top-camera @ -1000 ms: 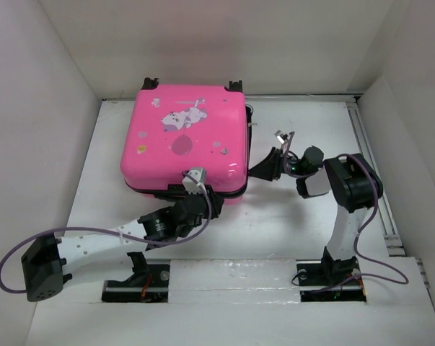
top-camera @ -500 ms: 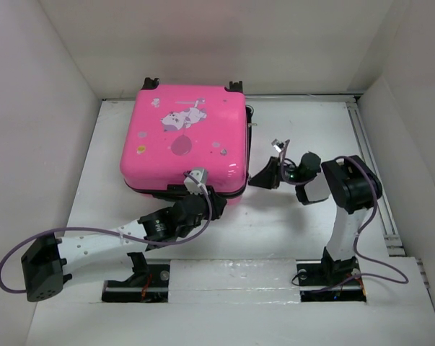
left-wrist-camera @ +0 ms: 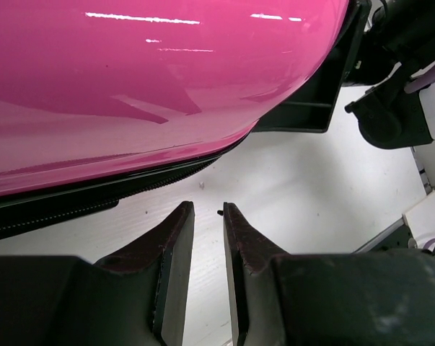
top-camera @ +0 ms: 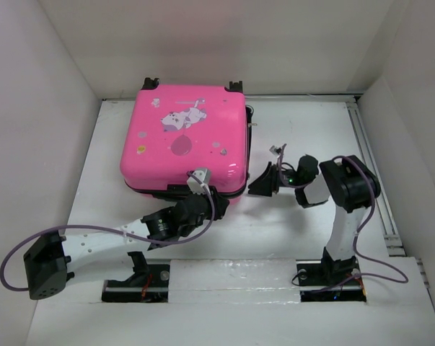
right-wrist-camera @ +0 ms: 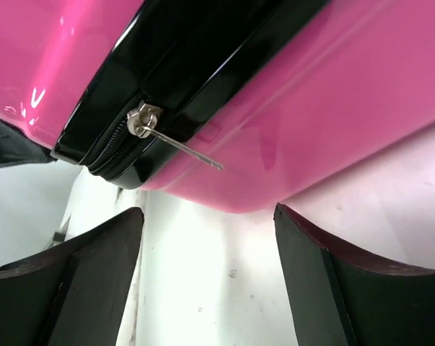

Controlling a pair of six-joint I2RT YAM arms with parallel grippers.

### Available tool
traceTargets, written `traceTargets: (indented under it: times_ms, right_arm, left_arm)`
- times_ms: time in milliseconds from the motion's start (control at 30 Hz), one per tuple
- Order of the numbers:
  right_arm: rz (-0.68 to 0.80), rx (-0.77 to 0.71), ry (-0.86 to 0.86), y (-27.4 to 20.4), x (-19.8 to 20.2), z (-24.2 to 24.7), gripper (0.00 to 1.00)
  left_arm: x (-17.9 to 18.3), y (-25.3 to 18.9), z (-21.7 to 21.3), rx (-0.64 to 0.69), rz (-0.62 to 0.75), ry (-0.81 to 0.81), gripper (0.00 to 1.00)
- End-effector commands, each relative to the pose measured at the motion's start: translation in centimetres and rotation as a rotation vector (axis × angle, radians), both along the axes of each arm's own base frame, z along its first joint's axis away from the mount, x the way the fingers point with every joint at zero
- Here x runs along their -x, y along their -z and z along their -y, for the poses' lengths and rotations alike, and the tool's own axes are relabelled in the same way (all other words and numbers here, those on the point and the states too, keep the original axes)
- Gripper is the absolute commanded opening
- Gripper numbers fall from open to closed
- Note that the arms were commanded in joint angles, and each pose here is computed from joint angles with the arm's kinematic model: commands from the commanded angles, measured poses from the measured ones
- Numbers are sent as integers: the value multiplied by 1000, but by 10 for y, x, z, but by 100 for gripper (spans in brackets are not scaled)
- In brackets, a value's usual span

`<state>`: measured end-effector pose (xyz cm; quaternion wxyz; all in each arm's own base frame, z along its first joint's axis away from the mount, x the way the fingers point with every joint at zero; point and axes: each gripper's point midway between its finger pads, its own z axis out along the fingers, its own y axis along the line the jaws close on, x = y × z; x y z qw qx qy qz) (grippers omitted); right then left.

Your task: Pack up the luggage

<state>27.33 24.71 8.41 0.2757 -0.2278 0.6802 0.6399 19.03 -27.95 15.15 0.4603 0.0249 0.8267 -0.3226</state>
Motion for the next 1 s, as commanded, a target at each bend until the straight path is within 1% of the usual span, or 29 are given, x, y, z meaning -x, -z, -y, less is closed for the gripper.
traceTargets:
  times_ms: [0, 33, 67, 167, 267, 300, 333, 433, 600, 667, 833, 967]
  right_arm:
    - [530, -112, 59, -62, -17, 12, 79]
    - [540, -107, 83, -65, -22, 19, 79]
    - [541, -105, 94, -65, -24, 23, 70]
    - [562, -104, 123, -71, -33, 29, 65]
    - [594, -107, 134, -78, -41, 31, 51]
    - [600, -112, 133, -82, -44, 31, 43]
    - [600, -112, 133, -82, -44, 31, 43]
    - [637, -125, 123, -94, -48, 27, 54]
    - [694, -147, 90, -111, -53, 18, 54]
    - [721, -157, 78, -119, -55, 13, 54]
    - [693, -155, 43, -112, -55, 8, 54]
    - [683, -162, 11, -107, -43, -3, 51]
  left_arm:
    - [-2, -10, 0, 23, 31, -5, 19]
    - [-2, -13, 0, 32, 36, -5, 19]
    - [-2, -11, -1, 23, 31, -5, 19]
    - [-3, -11, -2, 21, 34, -14, 18]
    - [-3, -9, -2, 13, 30, -14, 18]
    - [-3, -8, -2, 13, 30, -14, 18]
    - [-3, -8, -2, 13, 30, -14, 18]
    - [-3, -6, -1, 5, 26, -14, 18]
    - [-3, 0, 0, -6, 13, -17, 16]
    - [-4, -4, 1, 2, 16, -17, 16]
    - [-4, -1, 1, -6, 13, -17, 16]
    - [-6, -2, 2, -8, 16, -25, 16]
